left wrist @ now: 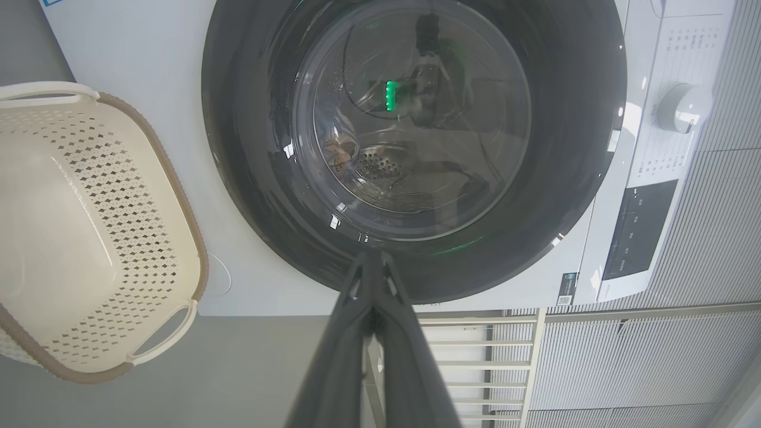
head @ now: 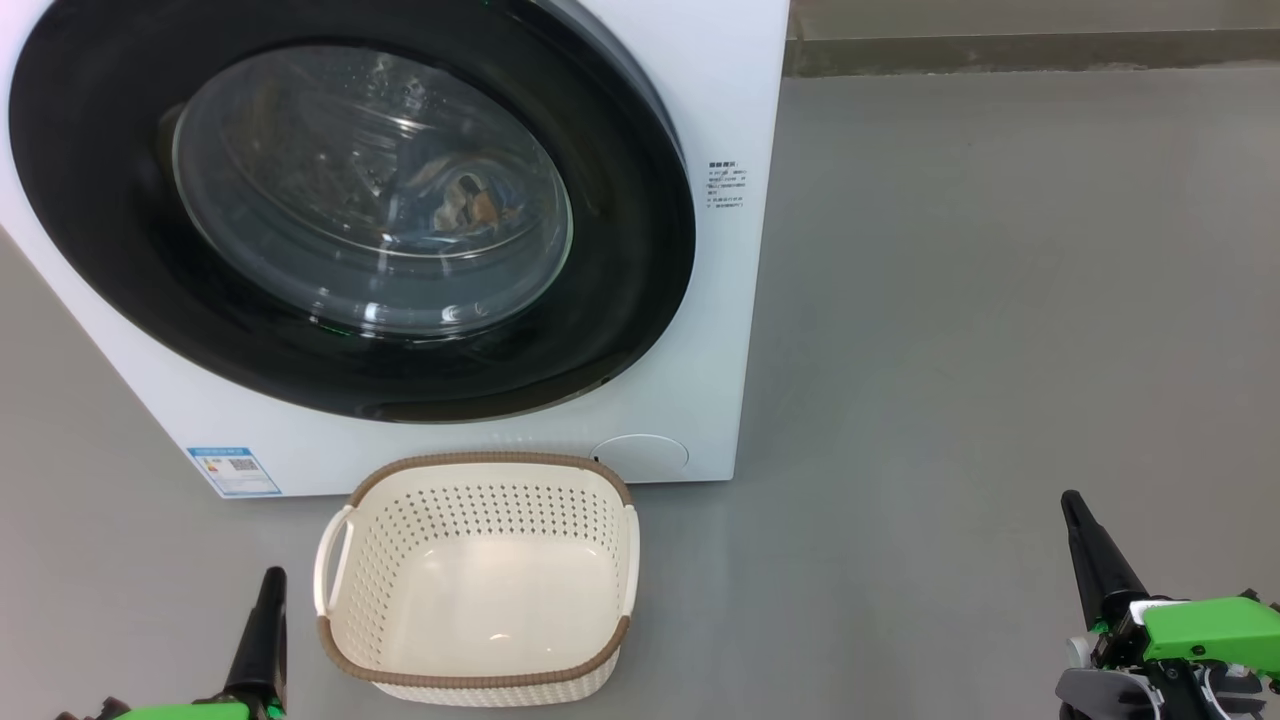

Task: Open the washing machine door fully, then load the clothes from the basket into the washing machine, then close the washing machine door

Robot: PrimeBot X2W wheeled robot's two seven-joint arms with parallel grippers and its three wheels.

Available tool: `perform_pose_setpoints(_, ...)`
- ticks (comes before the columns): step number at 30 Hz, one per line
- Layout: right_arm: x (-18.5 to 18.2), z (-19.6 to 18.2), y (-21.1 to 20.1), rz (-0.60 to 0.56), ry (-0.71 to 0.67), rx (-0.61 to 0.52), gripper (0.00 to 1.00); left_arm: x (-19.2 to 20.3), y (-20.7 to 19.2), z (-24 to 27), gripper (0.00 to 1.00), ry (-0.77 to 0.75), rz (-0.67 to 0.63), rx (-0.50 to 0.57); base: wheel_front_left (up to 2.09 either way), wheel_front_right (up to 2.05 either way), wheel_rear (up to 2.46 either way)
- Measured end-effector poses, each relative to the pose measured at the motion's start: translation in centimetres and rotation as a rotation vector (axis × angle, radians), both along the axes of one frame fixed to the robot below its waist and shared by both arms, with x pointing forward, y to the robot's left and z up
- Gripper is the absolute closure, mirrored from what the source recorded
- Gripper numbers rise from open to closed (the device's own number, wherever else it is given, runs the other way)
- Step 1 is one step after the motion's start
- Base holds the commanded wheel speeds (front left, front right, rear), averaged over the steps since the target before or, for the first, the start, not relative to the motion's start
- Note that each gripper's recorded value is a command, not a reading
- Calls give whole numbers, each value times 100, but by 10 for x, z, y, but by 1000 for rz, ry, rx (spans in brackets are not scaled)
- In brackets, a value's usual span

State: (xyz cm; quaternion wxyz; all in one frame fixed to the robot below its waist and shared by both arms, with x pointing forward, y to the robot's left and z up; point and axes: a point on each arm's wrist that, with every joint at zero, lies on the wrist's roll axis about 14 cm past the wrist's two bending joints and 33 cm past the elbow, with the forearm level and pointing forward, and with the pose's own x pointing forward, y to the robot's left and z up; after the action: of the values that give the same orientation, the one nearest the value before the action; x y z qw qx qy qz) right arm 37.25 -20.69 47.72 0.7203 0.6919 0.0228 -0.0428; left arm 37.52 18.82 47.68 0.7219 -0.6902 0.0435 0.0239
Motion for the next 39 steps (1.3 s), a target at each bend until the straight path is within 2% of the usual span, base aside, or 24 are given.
perform_pose_setpoints(5, 1, 2, 1, 0, -10, 46, 100, 2, 1, 3, 100, -11, 5, -42, 0, 0, 0)
perform_pose_setpoints(39, 3, 4, 1, 0, -14, 48, 100, 2, 1, 3, 100, -11, 6, -46, 0, 0, 0)
